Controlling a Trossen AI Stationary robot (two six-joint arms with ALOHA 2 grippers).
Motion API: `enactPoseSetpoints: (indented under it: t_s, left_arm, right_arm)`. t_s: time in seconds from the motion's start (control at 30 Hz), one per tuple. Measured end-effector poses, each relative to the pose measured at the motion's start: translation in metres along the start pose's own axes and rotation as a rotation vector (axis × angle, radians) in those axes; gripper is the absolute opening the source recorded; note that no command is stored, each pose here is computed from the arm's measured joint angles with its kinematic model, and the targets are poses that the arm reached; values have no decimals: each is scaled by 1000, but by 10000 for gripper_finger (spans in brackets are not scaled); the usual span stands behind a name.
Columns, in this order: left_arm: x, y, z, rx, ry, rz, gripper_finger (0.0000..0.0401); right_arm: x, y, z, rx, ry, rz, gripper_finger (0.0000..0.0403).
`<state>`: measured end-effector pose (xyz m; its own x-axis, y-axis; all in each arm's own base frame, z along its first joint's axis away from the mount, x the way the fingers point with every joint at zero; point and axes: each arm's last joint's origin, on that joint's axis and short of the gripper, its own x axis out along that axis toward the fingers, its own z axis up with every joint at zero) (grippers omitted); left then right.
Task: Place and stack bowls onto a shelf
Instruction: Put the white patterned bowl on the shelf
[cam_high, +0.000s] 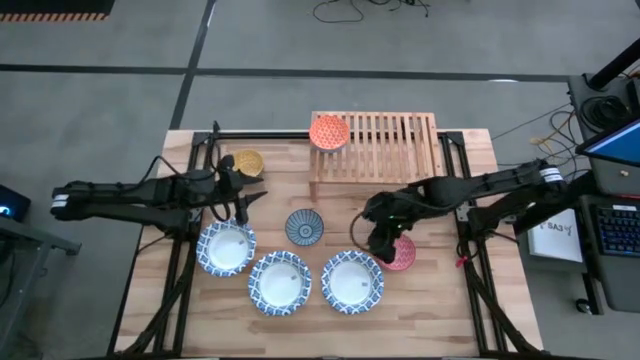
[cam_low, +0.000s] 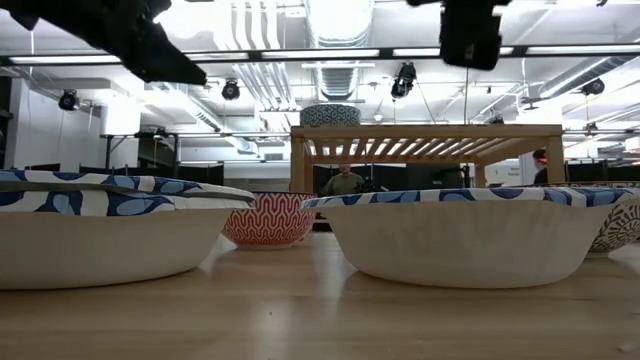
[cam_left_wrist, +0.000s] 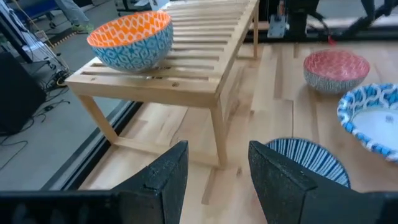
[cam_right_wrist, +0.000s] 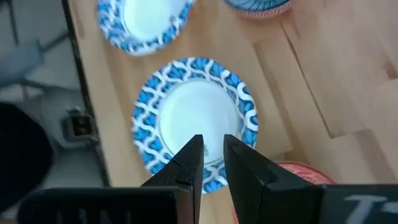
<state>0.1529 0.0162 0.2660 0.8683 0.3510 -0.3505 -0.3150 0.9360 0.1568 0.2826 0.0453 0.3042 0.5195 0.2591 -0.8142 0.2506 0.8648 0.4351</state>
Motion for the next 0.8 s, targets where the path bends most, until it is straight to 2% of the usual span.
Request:
enactPoseSetpoints:
  t_s: [0.23,0.47,0.67,0.8]
  left_arm:
    - [2,-1,0,34,-6,-1,151]
    - [2,-1,2,39,-29,0,151]
    - [3,-1,2,42,-24,-1,151]
    - [3,-1,2,42,-23,-1,151]
  right_arm:
    - [43,-6,8,-58,72,-48,54]
    - [87,-3,25,-116,105,1,54]
    - [106,0,36,-155,144,-11,59]
    - [110,1,39,-146,166,-21,86]
